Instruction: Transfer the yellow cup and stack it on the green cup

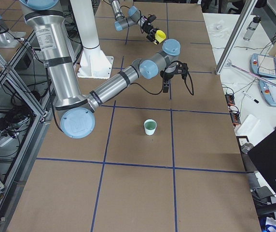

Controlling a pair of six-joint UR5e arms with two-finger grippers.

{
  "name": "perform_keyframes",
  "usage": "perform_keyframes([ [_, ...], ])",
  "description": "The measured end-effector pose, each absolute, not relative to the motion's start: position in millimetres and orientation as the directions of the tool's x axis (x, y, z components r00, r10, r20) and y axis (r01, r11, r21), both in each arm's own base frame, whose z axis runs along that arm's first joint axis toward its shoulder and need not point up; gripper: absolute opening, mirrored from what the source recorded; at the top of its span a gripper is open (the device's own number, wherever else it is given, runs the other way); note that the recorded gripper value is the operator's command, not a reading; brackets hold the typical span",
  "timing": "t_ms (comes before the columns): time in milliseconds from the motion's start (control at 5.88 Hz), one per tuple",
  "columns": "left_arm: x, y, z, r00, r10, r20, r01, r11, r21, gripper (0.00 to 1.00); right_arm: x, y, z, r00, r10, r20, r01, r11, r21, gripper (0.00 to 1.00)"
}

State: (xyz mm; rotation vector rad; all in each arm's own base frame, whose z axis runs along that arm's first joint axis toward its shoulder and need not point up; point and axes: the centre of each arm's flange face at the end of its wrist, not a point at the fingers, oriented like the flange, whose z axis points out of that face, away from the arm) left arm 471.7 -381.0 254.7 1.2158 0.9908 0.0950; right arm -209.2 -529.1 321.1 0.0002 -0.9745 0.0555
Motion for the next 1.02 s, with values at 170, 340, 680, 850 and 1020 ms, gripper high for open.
perform_keyframes([
  [170, 488, -362, 244, 0.575, 0.6, -0.556, 0.407, 0.38, 0.831, 0.16, -238, -532, 289, 0.547, 0.077, 0.834, -0.045, 0.997, -0.062, 1.0],
  [340, 501, -344, 230, 0.553, 0.654, -0.516, 0.39, 0.344, 0.854, 0.17, -267, -526, 260, 0.528, 0.106, 0.842, -0.04, 0.994, -0.1, 1.0],
  [680, 519, -324, 225, 0.521, 0.711, -0.473, 0.361, 0.319, 0.876, 0.17, -329, -498, 205, 0.491, 0.161, 0.856, -0.013, 0.984, -0.178, 1.0],
  [850, 526, -317, 225, 0.514, 0.719, -0.468, 0.352, 0.321, 0.879, 0.22, -352, -484, 178, 0.473, 0.19, 0.86, -0.005, 0.977, -0.213, 1.0],
  [1020, 531, -315, 227, 0.514, 0.72, -0.466, 0.347, 0.322, 0.881, 0.22, -371, -471, 157, 0.462, 0.206, 0.862, 0.001, 0.972, -0.233, 1.0],
])
